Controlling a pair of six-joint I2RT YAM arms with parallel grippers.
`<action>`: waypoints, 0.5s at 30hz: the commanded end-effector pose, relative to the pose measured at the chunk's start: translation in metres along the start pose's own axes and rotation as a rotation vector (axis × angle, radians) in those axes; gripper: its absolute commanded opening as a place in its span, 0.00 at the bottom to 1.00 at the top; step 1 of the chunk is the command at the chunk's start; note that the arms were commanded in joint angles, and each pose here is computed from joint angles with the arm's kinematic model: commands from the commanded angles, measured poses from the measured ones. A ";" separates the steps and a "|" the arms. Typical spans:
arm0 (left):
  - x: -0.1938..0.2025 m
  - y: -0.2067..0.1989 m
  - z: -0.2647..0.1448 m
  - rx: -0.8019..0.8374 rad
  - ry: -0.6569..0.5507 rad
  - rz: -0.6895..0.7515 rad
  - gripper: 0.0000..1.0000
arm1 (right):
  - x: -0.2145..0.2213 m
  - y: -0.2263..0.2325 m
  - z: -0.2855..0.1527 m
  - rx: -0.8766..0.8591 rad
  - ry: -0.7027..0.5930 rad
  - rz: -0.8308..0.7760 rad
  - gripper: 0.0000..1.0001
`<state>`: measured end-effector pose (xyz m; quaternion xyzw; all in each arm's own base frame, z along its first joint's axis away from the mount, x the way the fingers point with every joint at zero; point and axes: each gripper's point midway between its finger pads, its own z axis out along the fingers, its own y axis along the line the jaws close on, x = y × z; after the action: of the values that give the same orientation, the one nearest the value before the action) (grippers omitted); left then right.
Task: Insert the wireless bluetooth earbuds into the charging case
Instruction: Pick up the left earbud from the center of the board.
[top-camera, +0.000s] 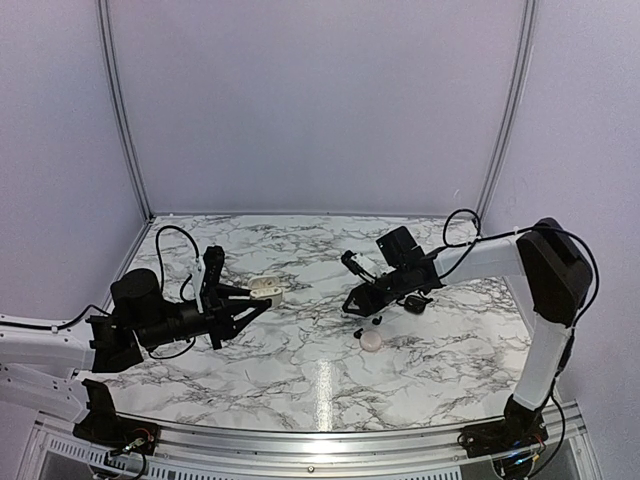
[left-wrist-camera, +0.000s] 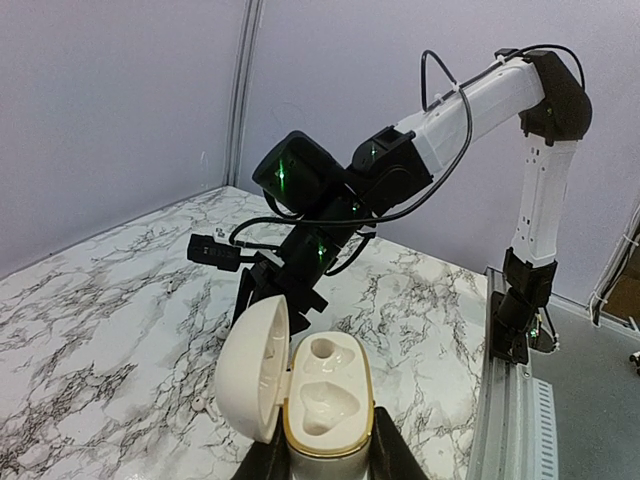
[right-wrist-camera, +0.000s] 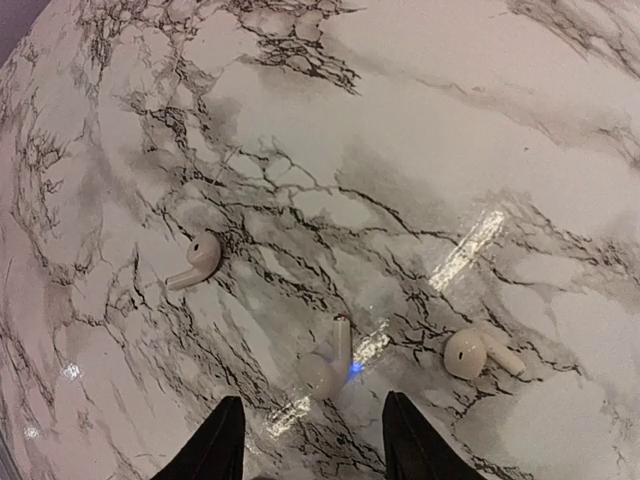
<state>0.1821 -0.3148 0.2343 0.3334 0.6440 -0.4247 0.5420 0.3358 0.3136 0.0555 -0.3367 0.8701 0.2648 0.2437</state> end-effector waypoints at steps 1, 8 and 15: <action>0.003 0.004 0.000 -0.014 0.001 0.012 0.02 | -0.007 0.005 0.009 0.015 -0.010 -0.037 0.48; 0.004 0.003 0.001 -0.009 0.005 0.016 0.02 | -0.002 0.010 0.024 0.074 0.040 -0.089 0.47; 0.003 0.002 0.002 -0.003 0.003 0.019 0.02 | 0.000 0.008 0.029 0.161 0.066 -0.138 0.46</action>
<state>0.1828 -0.3160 0.2305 0.3364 0.6466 -0.4217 0.5394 0.3250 0.3363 0.0299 -0.3791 0.8711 0.2026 0.2376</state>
